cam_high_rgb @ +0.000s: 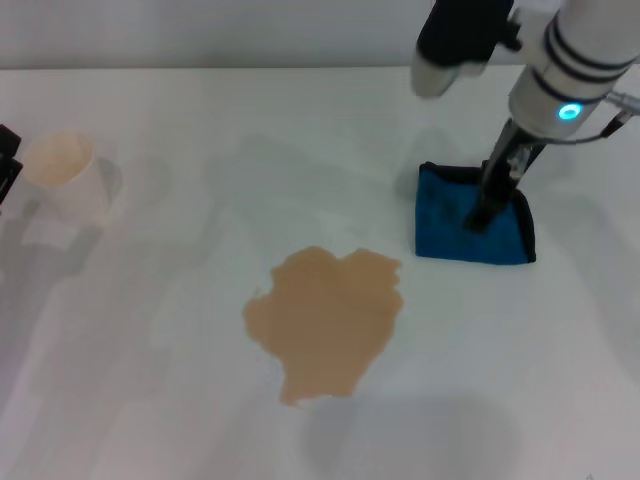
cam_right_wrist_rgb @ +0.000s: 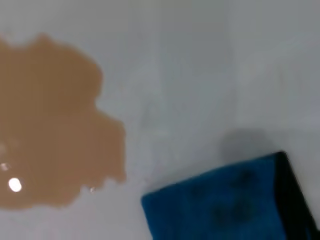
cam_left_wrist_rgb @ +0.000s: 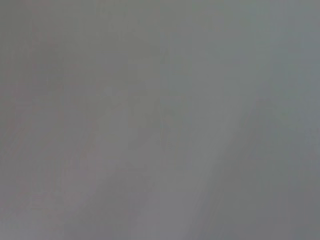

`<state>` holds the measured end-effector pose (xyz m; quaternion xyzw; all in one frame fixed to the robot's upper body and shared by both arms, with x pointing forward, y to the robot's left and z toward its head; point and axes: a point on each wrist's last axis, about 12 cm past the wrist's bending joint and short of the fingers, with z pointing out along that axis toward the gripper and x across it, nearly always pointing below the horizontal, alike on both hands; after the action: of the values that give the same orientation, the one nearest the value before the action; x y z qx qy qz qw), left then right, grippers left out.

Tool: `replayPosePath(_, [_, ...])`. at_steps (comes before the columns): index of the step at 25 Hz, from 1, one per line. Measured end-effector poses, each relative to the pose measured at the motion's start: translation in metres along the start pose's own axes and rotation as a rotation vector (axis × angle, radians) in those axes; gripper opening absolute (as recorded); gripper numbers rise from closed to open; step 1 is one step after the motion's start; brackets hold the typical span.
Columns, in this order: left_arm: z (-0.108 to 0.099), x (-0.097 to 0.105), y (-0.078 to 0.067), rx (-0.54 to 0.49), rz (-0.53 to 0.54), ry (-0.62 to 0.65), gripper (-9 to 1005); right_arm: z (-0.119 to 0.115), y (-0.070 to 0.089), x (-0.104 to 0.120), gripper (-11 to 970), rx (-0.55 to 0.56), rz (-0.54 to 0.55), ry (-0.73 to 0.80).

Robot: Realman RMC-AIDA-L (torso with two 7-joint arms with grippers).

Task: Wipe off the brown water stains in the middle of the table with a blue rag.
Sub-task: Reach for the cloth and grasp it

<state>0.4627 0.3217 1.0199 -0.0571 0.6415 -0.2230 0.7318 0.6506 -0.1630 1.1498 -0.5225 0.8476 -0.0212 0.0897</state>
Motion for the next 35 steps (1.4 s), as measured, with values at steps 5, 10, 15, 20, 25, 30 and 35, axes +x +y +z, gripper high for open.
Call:
replayPosePath(5, [0.0,0.001,-0.001,0.0,-0.001,0.003,891,0.004,0.003,-0.003,768,0.027,-0.019,0.014])
replayPosePath(10, [-0.001,0.002,-0.001,-0.001,-0.002,0.004,891,0.005,0.003,-0.004,754,0.031,-0.014,0.016])
replayPosePath(15, [0.001,0.003,-0.004,0.011,-0.007,0.011,891,0.013,0.008,-0.005,748,0.014,-0.002,-0.01])
replayPosePath(20, [0.001,0.003,-0.004,0.011,-0.007,0.013,891,0.026,0.011,-0.006,748,-0.002,0.017,-0.032])
replayPosePath(25, [-0.002,0.004,-0.003,0.006,-0.008,0.015,891,0.031,0.013,-0.008,748,0.007,0.016,-0.05])
replayPosePath(30, [-0.002,0.004,-0.004,0.017,-0.01,0.024,891,0.033,0.012,-0.007,747,0.015,0.02,-0.054])
replayPosePath(35, [-0.002,0.005,-0.005,0.033,-0.008,0.035,891,0.036,0.011,-0.003,747,0.013,0.031,-0.037])
